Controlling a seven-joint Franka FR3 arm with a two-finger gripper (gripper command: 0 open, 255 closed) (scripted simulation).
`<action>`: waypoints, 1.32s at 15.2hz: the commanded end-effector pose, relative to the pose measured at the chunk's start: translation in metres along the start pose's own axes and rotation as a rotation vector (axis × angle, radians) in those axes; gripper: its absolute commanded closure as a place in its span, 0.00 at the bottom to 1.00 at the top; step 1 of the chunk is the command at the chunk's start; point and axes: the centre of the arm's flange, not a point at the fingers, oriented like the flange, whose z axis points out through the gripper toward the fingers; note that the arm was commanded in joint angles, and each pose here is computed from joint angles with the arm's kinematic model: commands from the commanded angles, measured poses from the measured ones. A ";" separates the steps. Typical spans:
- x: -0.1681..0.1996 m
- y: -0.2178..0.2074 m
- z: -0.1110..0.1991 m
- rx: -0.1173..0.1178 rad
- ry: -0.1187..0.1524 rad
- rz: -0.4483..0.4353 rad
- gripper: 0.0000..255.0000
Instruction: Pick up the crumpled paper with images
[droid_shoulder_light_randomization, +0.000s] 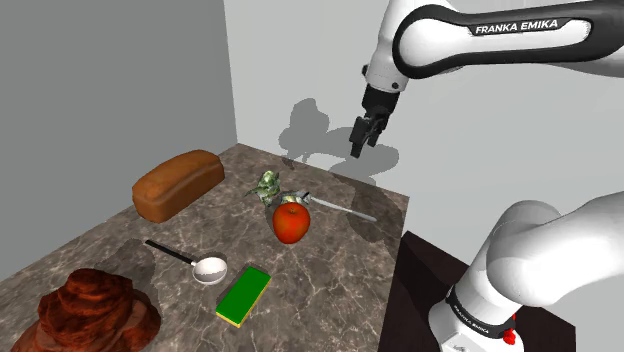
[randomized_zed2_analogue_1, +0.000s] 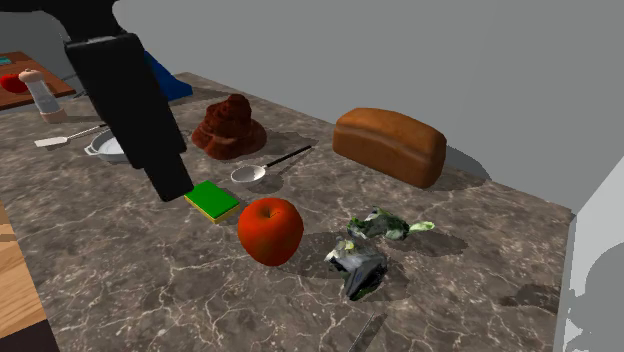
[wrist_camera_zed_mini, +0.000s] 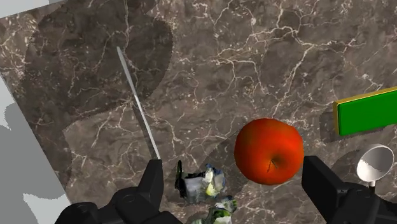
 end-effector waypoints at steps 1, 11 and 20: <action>0.020 -0.004 0.019 -0.005 -0.004 0.012 0.00; 0.120 -0.019 0.109 -0.033 -0.032 0.071 0.00; 0.209 -0.025 0.193 -0.058 -0.057 0.124 0.00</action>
